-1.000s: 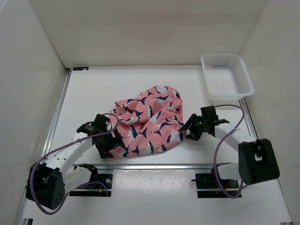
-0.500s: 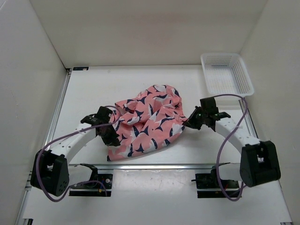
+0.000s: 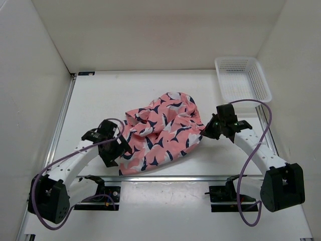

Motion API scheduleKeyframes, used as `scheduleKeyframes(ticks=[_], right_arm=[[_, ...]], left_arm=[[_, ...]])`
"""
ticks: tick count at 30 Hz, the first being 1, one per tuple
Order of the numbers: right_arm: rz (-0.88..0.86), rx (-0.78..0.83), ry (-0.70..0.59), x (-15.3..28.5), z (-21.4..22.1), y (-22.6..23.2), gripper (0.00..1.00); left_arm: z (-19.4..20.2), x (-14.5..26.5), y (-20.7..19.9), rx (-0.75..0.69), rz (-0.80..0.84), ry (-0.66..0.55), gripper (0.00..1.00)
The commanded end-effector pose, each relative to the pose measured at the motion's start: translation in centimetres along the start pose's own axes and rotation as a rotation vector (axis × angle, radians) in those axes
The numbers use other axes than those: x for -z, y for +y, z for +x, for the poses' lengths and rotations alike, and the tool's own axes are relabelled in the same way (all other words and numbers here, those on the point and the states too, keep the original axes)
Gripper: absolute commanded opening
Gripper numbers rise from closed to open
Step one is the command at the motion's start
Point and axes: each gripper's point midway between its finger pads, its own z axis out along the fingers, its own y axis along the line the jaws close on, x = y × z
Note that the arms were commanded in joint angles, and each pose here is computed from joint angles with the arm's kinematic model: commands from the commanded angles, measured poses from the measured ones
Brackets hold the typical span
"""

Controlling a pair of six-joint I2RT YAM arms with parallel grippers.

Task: Fold and stack the shorts
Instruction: Flatten the shorts out

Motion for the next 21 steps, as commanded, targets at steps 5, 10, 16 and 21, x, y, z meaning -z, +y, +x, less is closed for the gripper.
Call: scheduleKeyframes(ticks=[5,10,16,21], right_arm=[[0.012,0.031,-0.02,0.4,-0.4,-0.1,0.0],[0.026,0.03,-0.021,0.4,-0.3,-0.4,0.0],[0.061,0.054,-0.053,1.7,-1.2,-0.5,0.0],[0.118,0.133,-0.174,5.7,-4.4,0.1,0.0]], left_arm=[[1.7,-2.6,1.6,0.101,-0.028,0.053,1.0],[1.8,-4.0,2.5,0.074,-0.083,0.08,0.85],[0.1,-1.3,-0.7,-0.009,0.02,0.037,0.1],[-4.5,8.5,-4.0,-0.053,0.085,-0.201,0.1]])
